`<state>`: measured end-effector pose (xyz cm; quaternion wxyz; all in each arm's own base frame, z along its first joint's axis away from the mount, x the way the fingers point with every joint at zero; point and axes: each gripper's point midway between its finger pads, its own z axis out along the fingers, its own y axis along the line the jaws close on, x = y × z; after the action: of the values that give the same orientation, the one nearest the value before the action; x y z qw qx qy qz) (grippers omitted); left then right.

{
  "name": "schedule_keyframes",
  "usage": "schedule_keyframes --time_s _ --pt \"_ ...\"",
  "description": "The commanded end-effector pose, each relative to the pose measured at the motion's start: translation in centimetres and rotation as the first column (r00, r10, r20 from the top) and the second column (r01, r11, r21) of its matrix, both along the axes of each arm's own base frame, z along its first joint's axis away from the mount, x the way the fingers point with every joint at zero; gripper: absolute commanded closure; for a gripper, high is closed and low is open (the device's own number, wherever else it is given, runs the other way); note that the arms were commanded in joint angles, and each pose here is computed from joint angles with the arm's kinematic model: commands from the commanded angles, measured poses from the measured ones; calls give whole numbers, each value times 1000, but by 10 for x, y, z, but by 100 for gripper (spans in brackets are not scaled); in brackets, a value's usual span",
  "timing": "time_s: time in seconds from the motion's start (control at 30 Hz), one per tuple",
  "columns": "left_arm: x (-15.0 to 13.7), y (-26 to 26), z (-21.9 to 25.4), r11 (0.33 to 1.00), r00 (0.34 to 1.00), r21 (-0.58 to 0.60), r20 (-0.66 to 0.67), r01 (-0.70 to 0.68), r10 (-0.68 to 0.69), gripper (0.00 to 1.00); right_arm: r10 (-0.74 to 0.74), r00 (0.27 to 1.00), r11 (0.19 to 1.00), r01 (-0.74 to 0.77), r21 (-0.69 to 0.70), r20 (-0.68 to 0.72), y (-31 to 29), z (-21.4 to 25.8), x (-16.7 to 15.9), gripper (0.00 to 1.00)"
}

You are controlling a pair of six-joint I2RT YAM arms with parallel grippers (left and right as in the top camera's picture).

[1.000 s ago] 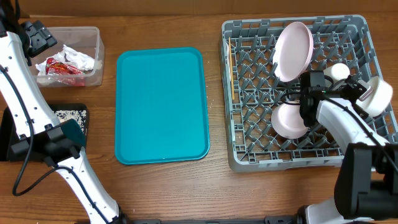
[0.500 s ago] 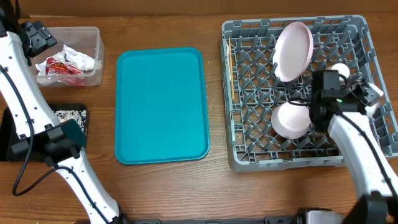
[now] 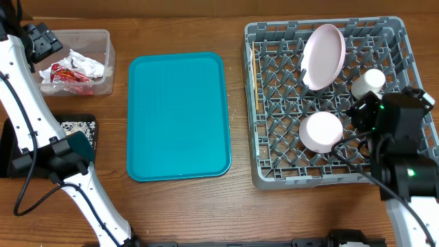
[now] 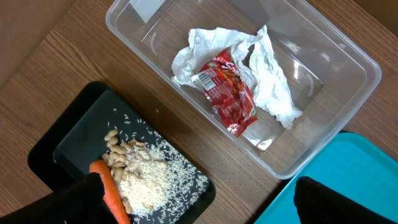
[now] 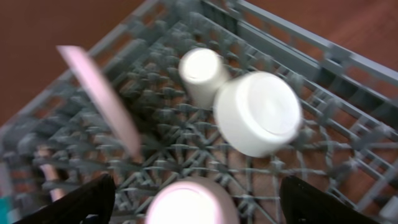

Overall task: Sort waste into correct bins and load items into the dishwasher rack
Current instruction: 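Set the white bowl upright beside the white cup and release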

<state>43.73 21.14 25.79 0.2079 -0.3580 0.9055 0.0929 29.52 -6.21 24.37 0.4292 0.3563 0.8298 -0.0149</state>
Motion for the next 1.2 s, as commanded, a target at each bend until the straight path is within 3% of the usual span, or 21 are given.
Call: schedule_keyframes --time_s 0.0,0.1,0.17,0.3,0.43,0.73,0.93,1.17 --pt "-1 1 5 1000 1000 15 7 -6 6 0 193 978 981 -194 -7 74 26 24 11 12" --pt "-1 1 5 1000 1000 15 7 -6 6 0 175 983 985 -175 -14 52 17 15 23 15" --pt "-1 1 5 1000 1000 15 6 -6 6 0 123 992 992 -122 -21 31 0 6 33 25" --pt "-1 1 5 1000 1000 15 7 -6 6 0 -13 1000 999 13 33 -17 -57 -31 57 56" --pt "-1 1 5 1000 1000 15 7 -6 6 0 -43 997 988 52 142 -67 -88 -68 62 75" --pt "-1 1 5 1000 1000 15 7 -6 6 0 -10 979 971 58 234 -203 -101 -140 72 81" --pt "-1 1 5 1000 1000 15 6 -6 6 0 69 985 963 -23 270 -161 -83 -138 86 81" --pt "-1 1 5 1000 1000 15 6 -6 6 0 213 976 899 -174 401 -53 -49 -125 99 80"
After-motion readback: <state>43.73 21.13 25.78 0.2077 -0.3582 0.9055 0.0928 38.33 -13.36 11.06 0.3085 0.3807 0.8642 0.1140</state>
